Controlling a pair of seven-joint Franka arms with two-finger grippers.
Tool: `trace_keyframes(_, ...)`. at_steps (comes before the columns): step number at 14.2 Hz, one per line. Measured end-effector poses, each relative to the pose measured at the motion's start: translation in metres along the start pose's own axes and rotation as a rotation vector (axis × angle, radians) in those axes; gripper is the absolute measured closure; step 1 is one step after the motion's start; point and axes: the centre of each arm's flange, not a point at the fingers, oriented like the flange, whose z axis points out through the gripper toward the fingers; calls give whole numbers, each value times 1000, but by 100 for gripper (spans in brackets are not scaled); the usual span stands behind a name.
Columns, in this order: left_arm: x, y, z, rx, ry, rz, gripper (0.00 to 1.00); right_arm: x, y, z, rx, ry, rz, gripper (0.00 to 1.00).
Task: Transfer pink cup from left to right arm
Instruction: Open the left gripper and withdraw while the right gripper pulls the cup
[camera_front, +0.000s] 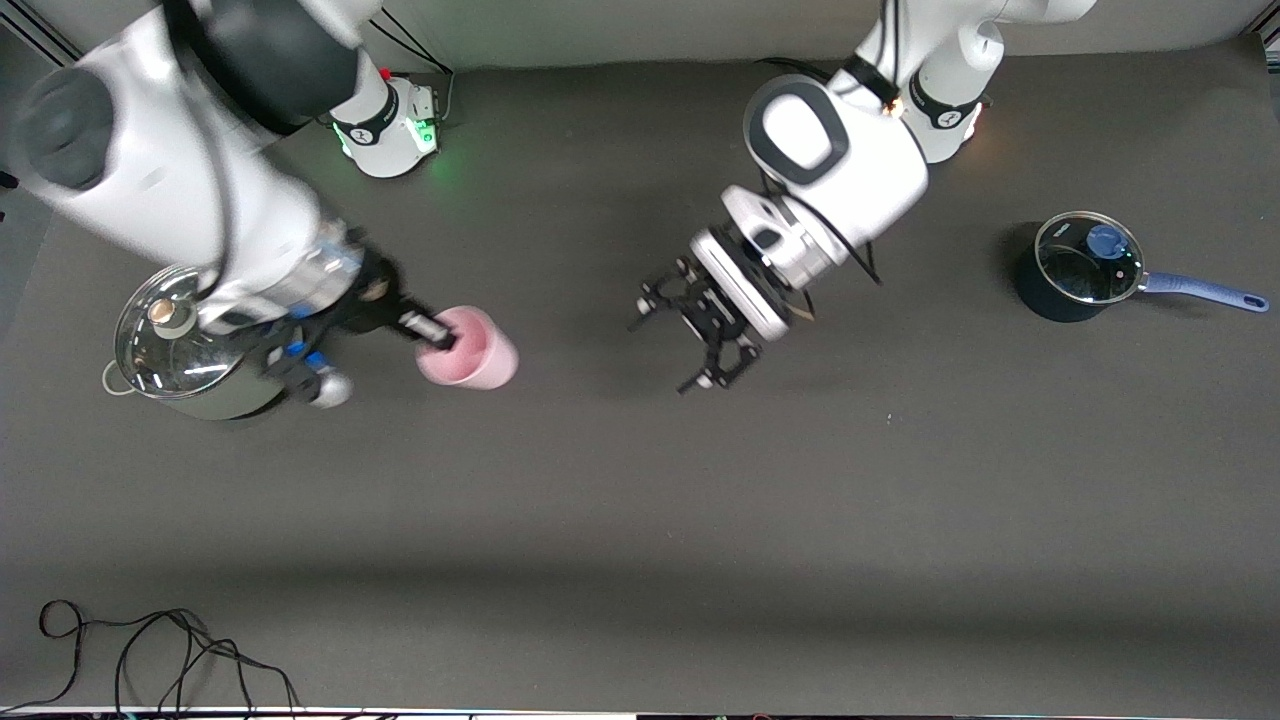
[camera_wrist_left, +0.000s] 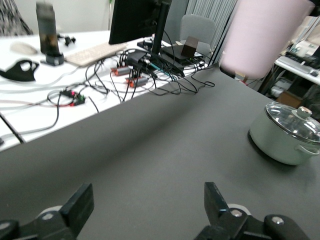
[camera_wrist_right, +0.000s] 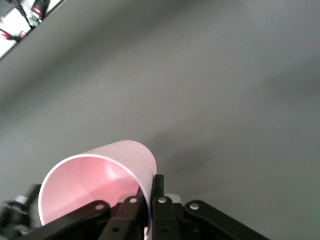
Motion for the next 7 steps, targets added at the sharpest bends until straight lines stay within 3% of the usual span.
trace_keyframes(4,-22,-103,-31,-154,-6,-109,1,66,77,4,-182,17,-323,96)
trace_keyframes(7,-42,-146,-60,-276,-117,-147,1,86,103,10,-234,6,-395,96)
